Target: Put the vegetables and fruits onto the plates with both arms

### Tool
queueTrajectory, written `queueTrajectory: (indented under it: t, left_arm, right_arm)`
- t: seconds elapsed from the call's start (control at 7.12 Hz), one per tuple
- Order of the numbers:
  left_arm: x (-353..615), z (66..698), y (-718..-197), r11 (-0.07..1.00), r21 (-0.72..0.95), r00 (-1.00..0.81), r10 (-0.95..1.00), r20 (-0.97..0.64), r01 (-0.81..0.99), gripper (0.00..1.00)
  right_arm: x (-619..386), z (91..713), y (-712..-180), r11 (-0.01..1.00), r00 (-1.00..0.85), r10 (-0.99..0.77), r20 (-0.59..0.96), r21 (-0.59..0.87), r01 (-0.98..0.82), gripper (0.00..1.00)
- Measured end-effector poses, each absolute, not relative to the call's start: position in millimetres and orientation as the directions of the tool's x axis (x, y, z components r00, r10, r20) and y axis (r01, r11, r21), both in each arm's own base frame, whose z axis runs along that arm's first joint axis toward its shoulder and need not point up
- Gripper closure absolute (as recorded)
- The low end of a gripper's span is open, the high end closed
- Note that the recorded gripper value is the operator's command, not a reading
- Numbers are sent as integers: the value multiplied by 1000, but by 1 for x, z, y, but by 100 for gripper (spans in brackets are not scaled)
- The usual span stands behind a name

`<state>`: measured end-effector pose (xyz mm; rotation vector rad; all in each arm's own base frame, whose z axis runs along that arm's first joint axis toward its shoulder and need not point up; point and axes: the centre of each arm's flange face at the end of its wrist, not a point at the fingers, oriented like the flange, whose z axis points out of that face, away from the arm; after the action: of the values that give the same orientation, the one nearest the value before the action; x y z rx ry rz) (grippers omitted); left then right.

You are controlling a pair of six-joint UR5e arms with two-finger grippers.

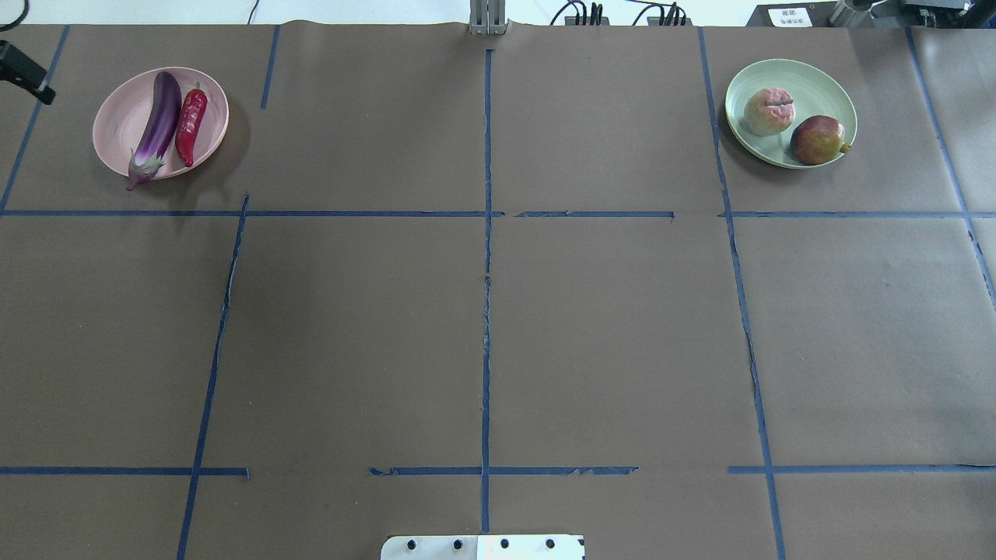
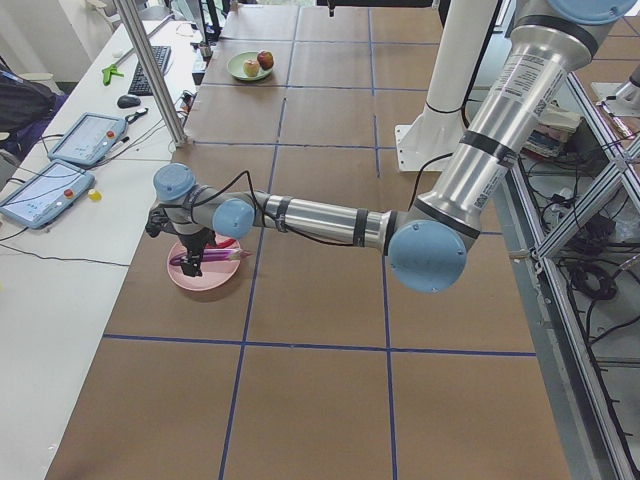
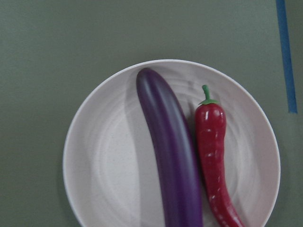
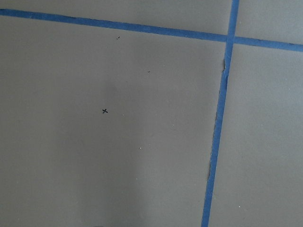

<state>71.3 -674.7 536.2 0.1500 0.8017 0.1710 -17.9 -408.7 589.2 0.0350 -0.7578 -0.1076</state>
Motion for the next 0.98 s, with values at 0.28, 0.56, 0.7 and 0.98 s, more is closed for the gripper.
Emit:
queueTrajectory:
  t: [0.28,0.56,0.7,0.98]
  left_arm:
    - [14,561,-593,977,171,694,212,-688,-128,0]
    - [-29,602,-508,988,120,699,156,-697,-101,0]
    - [-43,615,-474,992,95,700,125,-703,-81,0]
    - [-56,622,-431,996,70,699,88,-709,-55,0]
  right_arm:
    - [-15,589,-409,994,721,-105,685,71,78,0]
    - [-3,588,-408,996,722,-90,687,73,55,0]
    - [8,588,-405,996,714,-80,696,75,38,0]
    - [23,591,-398,998,698,-58,714,67,14,0]
